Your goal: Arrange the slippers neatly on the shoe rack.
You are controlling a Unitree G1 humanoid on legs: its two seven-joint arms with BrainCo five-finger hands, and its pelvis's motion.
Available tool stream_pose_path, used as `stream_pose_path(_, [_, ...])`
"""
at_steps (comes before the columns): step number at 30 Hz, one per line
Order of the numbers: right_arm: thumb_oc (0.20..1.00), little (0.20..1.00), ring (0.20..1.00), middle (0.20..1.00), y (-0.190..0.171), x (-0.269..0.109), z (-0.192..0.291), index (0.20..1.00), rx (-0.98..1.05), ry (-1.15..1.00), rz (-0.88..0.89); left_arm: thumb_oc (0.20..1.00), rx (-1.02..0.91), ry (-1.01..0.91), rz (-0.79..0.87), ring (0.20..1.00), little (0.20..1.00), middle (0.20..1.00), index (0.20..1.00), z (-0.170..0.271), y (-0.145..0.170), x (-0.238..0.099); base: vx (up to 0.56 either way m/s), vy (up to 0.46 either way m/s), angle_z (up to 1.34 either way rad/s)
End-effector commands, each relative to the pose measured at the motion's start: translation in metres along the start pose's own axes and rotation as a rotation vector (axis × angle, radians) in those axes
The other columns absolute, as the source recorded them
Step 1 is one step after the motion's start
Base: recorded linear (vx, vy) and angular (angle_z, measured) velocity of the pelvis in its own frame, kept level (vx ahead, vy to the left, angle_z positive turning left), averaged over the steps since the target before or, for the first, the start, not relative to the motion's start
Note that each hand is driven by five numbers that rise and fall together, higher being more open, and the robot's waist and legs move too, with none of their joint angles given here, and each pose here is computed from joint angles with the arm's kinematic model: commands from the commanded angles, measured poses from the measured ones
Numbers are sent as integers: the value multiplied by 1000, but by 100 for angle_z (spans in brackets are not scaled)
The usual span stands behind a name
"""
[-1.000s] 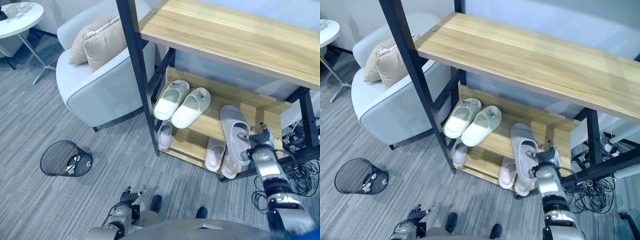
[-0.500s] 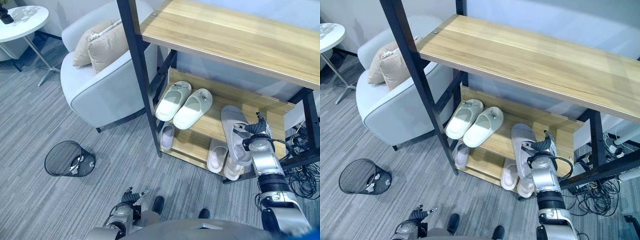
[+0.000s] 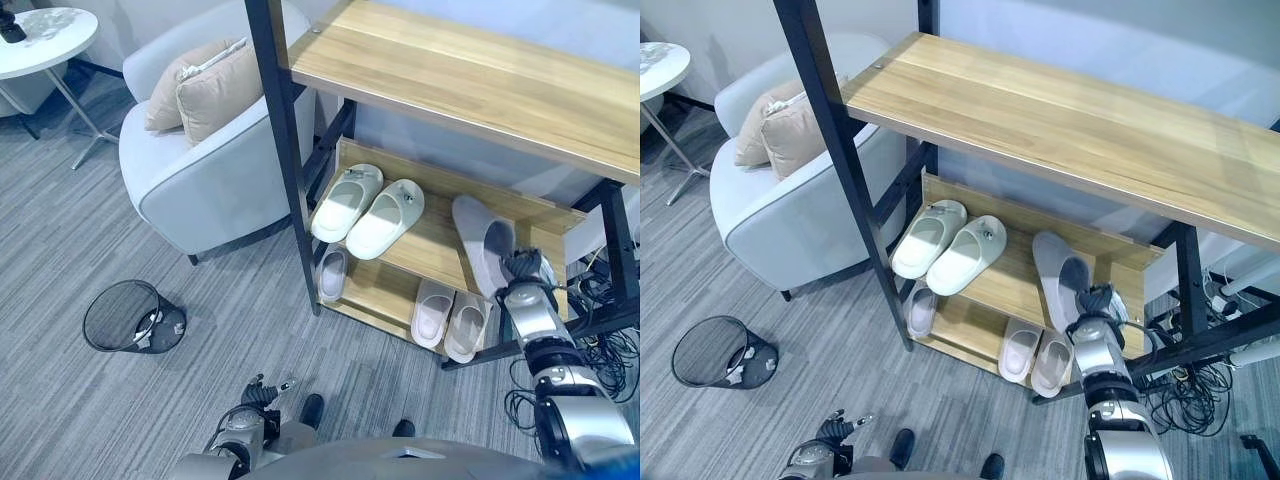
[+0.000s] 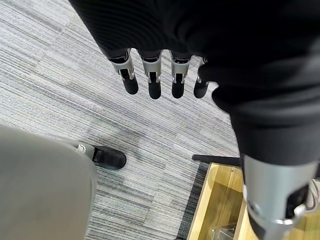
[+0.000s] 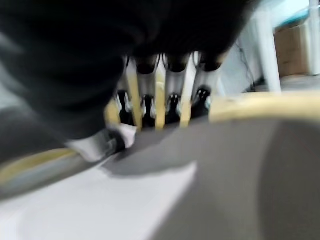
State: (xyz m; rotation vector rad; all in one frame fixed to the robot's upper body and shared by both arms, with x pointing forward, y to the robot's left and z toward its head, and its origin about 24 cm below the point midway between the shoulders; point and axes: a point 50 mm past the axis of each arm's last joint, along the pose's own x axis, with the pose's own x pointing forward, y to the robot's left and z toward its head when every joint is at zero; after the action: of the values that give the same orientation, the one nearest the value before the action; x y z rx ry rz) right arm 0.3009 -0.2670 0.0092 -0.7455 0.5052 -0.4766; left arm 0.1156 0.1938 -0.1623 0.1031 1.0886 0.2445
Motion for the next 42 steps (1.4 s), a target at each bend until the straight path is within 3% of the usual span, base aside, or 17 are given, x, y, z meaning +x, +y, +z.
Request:
stream_pose_path(1, [1000, 1000, 1000, 1000, -8, -1, -14, 1000, -50, 10, -17, 1000, 109, 314, -65, 1000, 1000, 1000, 1000, -97, -19, -34, 0, 0, 0])
stream_pose_path(5, [1000, 1000, 1000, 1000, -9, 0, -9, 1000, -54, -9, -16, 1000, 106, 315, -69, 1000, 1000, 1000, 1000, -98, -20, -35, 0, 0, 0])
stream_pose_path(7, [900, 900, 900, 900, -8, 0, -9, 900, -62, -13, -12, 1000, 106, 319, -67, 1000, 1000, 1000, 1000, -99, -20, -36, 0, 0, 0])
stream_pose_path(8, [799, 799, 799, 799, -7, 0, -9, 799, -67, -14, -9, 1000, 106, 320, -66, 1000, 1000, 1000, 1000, -99, -20, -36, 0, 0, 0])
stream_pose_path(9, [809, 809, 809, 809, -5, -1, -9, 809, -78, -14, -2, 1000, 105, 324, -64, 1000, 1000, 1000, 1000, -100, -19, -36, 0, 0, 0])
stream_pose_path(11, [1000, 1000, 1000, 1000, -4, -1, -11, 1000, -85, -10, 0, 1000, 106, 326, -60, 1000, 1000, 1000, 1000, -101, -18, -36, 0, 0, 0])
stream_pose_path(34, [1000, 1000, 1000, 1000, -22, 18, 38, 1000, -110, -120, -98, 1000, 107, 325, -55, 1000, 1000, 1000, 1000, -101, -22, -37, 3, 11, 1])
stream_pose_path(35, [809, 809, 809, 809, -22, 19, 38, 809, -122, -113, -96, 1000, 106, 323, -54, 1000, 1000, 1000, 1000, -101, -22, -37, 6, 25, 15])
stream_pose_path(37, [200, 200, 200, 200, -21, 21, 37, 200, -145, -96, -80, 1000, 107, 316, -54, 1000, 1000, 1000, 1000, -100, -23, -37, -2, 25, 16])
stream_pose_path(42, [200, 200, 200, 200, -25, 27, 39, 200, -171, -98, -99, 1000, 100, 295, -60, 1000, 1000, 1000, 1000, -97, -25, -36, 0, 15, 7])
